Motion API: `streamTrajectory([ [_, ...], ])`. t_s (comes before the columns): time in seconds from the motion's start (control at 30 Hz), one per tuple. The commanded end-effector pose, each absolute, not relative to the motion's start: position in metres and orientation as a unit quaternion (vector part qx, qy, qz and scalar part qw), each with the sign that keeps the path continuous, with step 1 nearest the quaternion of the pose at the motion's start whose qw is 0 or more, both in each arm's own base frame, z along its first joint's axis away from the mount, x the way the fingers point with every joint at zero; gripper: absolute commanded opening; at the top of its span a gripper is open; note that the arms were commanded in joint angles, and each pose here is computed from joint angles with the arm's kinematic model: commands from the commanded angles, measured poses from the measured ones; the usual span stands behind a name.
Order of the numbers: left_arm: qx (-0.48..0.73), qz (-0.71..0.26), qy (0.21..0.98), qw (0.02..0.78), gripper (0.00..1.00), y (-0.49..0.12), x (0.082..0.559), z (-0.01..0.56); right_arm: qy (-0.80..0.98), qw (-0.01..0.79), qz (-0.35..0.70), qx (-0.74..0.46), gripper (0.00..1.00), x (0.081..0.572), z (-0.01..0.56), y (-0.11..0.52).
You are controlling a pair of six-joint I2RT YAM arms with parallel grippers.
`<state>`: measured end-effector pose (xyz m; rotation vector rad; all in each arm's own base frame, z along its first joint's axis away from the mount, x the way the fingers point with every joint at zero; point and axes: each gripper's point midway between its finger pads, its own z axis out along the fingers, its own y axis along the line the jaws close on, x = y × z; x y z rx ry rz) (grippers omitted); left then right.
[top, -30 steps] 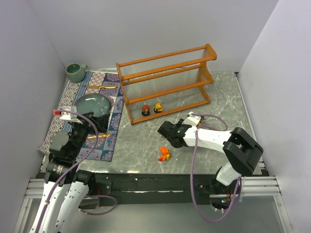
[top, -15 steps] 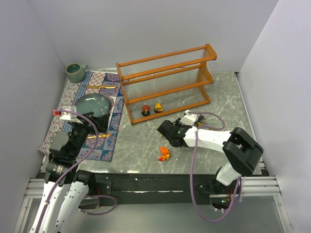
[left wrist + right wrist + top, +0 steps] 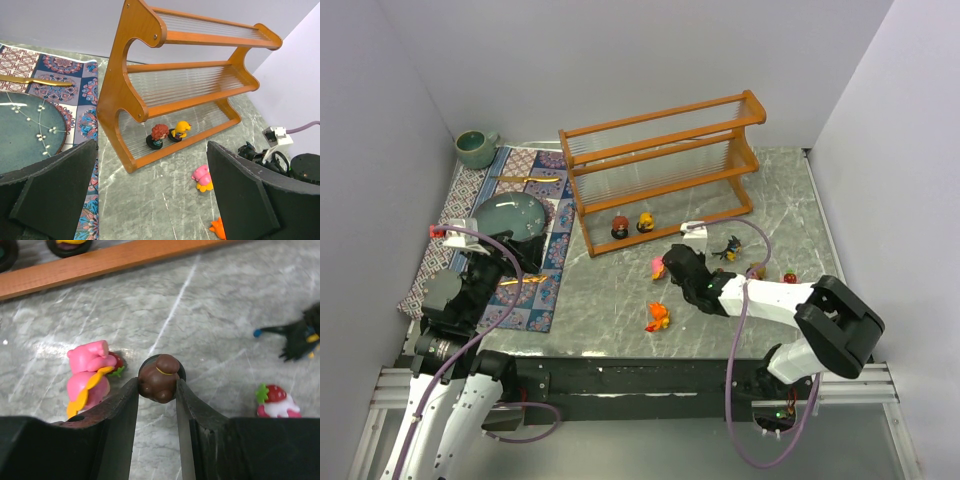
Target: Place and organize the plastic toys onto the shelf
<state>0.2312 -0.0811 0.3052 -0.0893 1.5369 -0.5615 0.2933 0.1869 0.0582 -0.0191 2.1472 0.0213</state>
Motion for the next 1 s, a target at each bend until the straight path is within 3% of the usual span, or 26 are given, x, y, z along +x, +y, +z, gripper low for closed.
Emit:
streamTrajectory([
  [0.0,-0.027,-0.255,0.673,0.694,0.97,-0.083,0.228,0.315,0.874,0.482,0.025,-0.06,0.29,0.3,0.065,0.191],
  [0.37,-0.026,-0.255,0.672,0.695,0.97,-0.084,0.228,0.316,0.87,0.49,0.049,-0.029,0.73,0.297,0.082,0.194],
  [0.63,-0.028,-0.255,0.672,0.694,0.97,-0.083,0.228,0.316,0.854,0.502,0.036,0.132,0.7,0.293,0.089,0.179],
  [0.97,-0.027,-0.255,0.672,0.694,0.97,-0.083,0.228,0.316,0.853,0.497,0.05,0.151,0.63,0.299,0.08,0.19],
])
